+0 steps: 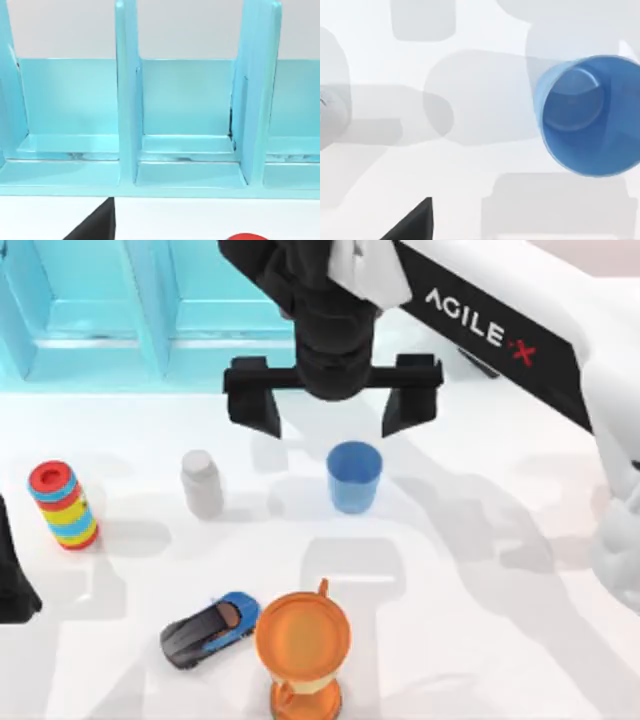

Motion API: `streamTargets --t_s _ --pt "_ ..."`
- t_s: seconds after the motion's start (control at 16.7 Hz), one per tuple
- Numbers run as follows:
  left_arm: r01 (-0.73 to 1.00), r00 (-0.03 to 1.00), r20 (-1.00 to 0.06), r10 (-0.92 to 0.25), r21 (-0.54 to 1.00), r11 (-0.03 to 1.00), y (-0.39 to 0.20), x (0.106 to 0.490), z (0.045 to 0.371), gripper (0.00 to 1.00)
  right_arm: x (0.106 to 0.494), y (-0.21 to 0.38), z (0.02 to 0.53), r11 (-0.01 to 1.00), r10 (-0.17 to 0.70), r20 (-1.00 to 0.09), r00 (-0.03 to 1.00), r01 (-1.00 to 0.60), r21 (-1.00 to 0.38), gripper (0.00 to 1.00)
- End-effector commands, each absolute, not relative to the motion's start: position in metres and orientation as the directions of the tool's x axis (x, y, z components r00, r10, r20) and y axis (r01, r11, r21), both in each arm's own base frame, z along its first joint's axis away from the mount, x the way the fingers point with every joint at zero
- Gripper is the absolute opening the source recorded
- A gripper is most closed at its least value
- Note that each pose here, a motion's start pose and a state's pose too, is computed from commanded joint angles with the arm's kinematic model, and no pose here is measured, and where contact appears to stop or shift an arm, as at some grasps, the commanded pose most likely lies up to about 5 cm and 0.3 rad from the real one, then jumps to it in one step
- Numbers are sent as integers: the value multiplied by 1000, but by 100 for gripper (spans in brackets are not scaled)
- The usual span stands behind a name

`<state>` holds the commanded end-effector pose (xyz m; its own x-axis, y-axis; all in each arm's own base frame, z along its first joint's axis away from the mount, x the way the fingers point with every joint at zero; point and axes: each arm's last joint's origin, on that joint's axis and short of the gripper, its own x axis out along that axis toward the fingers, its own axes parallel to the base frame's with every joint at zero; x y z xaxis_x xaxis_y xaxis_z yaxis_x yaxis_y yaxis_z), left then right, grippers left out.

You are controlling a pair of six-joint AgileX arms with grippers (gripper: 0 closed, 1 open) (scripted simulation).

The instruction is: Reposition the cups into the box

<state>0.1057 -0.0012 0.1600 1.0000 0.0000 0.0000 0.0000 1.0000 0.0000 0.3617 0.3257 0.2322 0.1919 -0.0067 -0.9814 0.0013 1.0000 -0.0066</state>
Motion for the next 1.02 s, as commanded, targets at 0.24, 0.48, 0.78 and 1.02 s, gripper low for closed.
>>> streamTargets --t_s 0.24,0.48,0.78,1.02 --pt "0 1000 0 0 0 1000 -1 106 160 100 362 328 232 1000 -2 -980 199 10 0 100" --pt "0 1000 0 0 0 1000 -1 106 160 100 365 328 221 1000 -4 -981 196 10 -2 100" --pt "0 1000 0 0 0 1000 -1 106 160 100 378 329 170 1000 -2 -980 198 10 0 100" --pt "0 1000 0 0 0 1000 -1 106 160 100 382 328 135 1000 -2 -980 199 10 0 100"
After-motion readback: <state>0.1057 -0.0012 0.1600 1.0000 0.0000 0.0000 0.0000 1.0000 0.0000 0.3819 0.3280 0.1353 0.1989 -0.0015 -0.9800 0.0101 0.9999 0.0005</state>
